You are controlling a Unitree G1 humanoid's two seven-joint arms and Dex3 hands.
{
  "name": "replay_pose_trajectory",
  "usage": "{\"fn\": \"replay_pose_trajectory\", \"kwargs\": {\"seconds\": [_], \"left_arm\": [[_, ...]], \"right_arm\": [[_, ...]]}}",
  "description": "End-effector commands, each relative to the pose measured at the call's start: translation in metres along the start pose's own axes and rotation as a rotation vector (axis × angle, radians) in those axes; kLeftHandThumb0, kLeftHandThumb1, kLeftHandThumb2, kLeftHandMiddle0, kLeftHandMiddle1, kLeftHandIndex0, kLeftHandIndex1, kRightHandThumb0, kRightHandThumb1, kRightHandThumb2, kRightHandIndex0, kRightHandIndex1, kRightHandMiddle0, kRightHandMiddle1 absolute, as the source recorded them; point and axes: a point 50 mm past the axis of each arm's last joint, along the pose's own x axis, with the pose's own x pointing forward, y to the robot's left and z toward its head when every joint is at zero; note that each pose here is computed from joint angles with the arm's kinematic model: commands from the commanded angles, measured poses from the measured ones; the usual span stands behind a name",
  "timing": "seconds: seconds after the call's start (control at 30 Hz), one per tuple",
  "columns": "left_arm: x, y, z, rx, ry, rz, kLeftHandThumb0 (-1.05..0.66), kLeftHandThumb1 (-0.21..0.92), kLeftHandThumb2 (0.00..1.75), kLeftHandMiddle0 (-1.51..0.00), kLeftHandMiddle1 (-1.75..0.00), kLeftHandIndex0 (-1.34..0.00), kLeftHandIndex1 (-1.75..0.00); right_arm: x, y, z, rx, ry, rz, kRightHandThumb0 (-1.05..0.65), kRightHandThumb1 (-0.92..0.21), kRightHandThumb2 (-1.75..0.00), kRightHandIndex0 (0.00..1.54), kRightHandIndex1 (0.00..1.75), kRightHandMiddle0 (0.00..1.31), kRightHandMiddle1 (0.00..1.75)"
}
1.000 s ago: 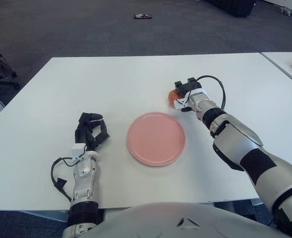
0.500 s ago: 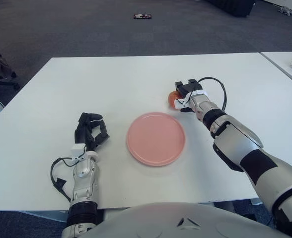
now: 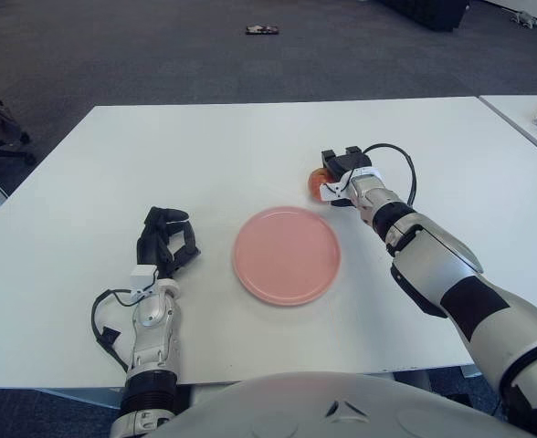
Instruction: Put the apple into the plate.
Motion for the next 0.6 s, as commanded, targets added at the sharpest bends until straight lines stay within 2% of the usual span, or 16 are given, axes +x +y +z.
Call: {"fn": "replay_pose_trajectory", "kwargs": {"seconds": [0.0, 0.07, 0.2, 0.37, 0.57], "left_arm": [[-0.0096, 0.0048, -0.0187, 0.034, 0.103, 0.009, -0.42, 0.49, 1.11, -0.67, -1.75, -0.47, -1.75], [-0.0095, 0.0049, -0.0187, 0.036, 0.101, 0.008, -0.42, 0.49, 1.11, -0.67, -1.75, -0.47, -1.75], [-0.0096, 0.0058, -0.0197, 0.042, 0.109, 0.004, -0.42, 0.49, 1.11, -0.66, -1.75, -0.47, -1.75], [-0.0092, 0.0062, -0.0202, 0.033, 0.109, 0.003, -0.42, 0.49, 1.11, -0.66, -1.75, -0.47, -1.75], [-0.0086, 0.0065, -0.0205, 0.026, 0.110, 0.004, -0.42, 0.49, 1.11, -0.67, -1.75, -0.47, -1.75]], "right_arm": [[-0.0004, 0.0011, 0.0035, -0.016, -0.004, -0.031, -0.18, -0.27, -1.33, 0.51, 1.75, 0.51, 1.69], [-0.0004, 0.0006, 0.0042, -0.023, -0.006, -0.038, -0.08, -0.15, -1.49, 0.69, 1.75, 0.55, 1.70], [-0.0003, -0.0010, 0.0081, -0.029, -0.011, -0.068, -0.02, -0.03, -1.62, 0.83, 1.68, 0.62, 1.73], [-0.0003, -0.0019, 0.0104, -0.014, -0.019, -0.085, -0.01, 0.04, -1.69, 0.91, 1.63, 0.66, 1.74], [-0.0003, -0.0026, 0.0129, 0.025, -0.023, -0.102, -0.01, 0.06, -1.71, 0.93, 1.65, 0.66, 1.75]]}}
